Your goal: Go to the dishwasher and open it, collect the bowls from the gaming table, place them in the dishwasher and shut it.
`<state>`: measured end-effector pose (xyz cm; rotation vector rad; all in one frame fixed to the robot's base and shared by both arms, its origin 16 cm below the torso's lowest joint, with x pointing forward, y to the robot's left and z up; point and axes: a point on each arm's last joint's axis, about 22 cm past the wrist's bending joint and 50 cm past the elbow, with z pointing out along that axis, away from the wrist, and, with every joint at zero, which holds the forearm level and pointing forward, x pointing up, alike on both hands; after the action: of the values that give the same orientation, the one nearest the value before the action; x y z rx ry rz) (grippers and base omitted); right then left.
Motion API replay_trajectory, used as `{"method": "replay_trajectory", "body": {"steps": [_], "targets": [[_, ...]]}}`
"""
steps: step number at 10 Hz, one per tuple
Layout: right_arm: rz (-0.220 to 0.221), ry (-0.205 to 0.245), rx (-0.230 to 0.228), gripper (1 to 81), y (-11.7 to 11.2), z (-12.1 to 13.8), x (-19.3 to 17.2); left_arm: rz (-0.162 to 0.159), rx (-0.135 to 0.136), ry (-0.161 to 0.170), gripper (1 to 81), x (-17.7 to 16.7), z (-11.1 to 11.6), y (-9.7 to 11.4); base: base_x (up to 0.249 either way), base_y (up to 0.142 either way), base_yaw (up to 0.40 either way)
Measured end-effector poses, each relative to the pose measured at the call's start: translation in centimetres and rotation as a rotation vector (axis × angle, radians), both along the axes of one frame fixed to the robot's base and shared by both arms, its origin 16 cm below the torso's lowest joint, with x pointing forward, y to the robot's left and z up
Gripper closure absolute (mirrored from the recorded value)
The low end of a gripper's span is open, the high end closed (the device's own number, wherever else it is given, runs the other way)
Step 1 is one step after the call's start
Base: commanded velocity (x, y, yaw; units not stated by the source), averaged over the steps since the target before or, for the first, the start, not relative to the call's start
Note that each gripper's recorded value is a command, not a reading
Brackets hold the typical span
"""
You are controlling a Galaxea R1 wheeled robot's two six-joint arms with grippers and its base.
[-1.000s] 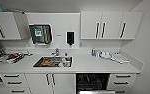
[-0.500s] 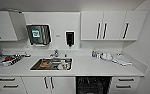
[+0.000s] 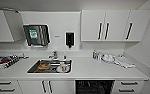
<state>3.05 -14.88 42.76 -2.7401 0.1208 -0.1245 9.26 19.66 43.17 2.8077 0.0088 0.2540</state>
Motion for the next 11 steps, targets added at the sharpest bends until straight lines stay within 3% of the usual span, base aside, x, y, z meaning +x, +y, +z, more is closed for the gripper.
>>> {"method": "replay_trajectory", "body": {"steps": [6,11], "targets": [[0.0,-0.004,0.0,81.1,0.02,0.03,0.4,0.0,0.0,-0.004,81.1,0.33,0.04,0.01,0.129,0.0,0.0],[0.0,-0.003,-0.002,81.1,-0.22,-0.01,0.34,0.0,-0.006,-0.001,81.1,0.2,0.11,-0.04,0.0,0.0,0.0]]}}
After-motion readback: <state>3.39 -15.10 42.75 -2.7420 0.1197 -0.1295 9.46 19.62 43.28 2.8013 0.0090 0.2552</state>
